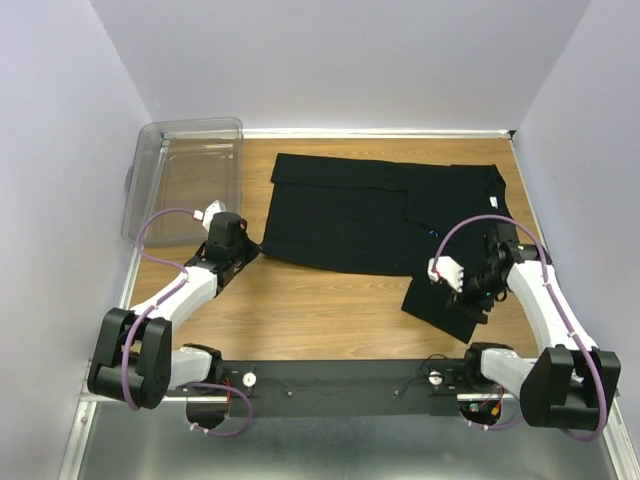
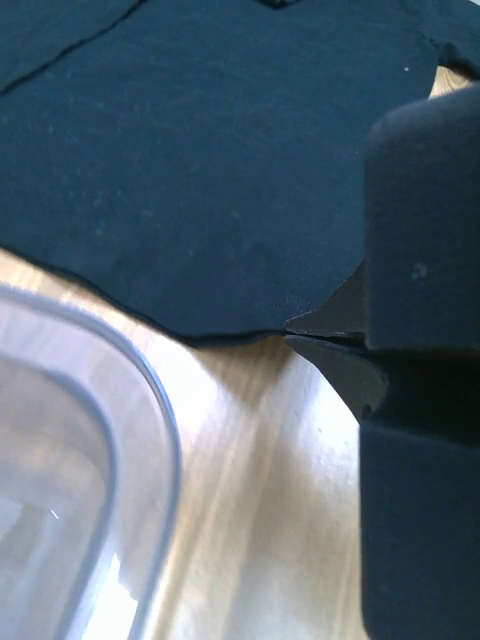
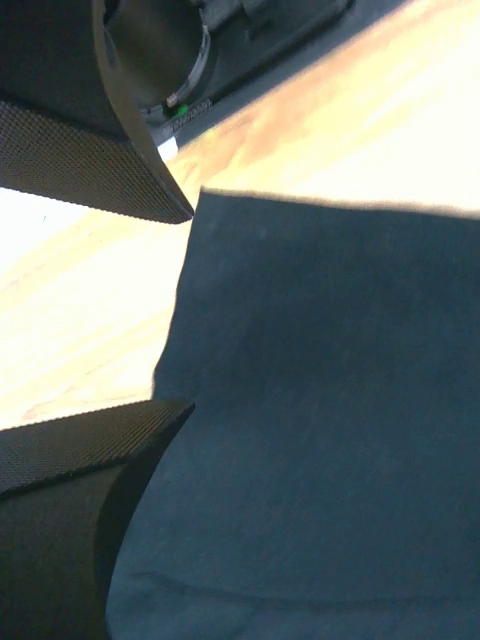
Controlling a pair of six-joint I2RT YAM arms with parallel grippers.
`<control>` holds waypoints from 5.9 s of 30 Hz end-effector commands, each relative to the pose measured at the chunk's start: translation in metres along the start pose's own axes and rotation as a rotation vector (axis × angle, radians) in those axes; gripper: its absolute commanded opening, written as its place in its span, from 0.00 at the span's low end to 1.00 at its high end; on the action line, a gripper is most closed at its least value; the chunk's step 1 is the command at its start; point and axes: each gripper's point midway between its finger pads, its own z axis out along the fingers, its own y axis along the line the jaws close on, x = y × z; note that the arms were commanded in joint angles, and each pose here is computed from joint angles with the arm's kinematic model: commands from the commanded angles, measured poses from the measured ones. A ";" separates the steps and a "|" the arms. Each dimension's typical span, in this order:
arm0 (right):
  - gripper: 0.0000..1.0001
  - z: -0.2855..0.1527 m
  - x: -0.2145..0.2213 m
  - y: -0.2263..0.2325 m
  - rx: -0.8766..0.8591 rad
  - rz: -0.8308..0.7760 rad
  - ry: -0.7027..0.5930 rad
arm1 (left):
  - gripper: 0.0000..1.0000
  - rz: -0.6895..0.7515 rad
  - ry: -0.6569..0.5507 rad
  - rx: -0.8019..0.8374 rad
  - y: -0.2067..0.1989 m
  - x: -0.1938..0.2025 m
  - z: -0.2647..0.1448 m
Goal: Fold and stack the t-shirts
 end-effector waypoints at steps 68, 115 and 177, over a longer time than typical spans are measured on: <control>0.06 0.018 -0.134 -0.067 0.316 -0.134 0.312 | 0.00 0.064 0.070 0.184 -0.036 0.003 0.011; 0.56 0.075 -0.102 -0.089 0.215 0.095 0.187 | 0.00 0.095 0.094 0.221 -0.041 0.007 0.018; 0.52 0.060 -0.097 -0.054 0.113 0.039 0.154 | 0.00 0.104 0.114 0.230 -0.042 0.011 0.021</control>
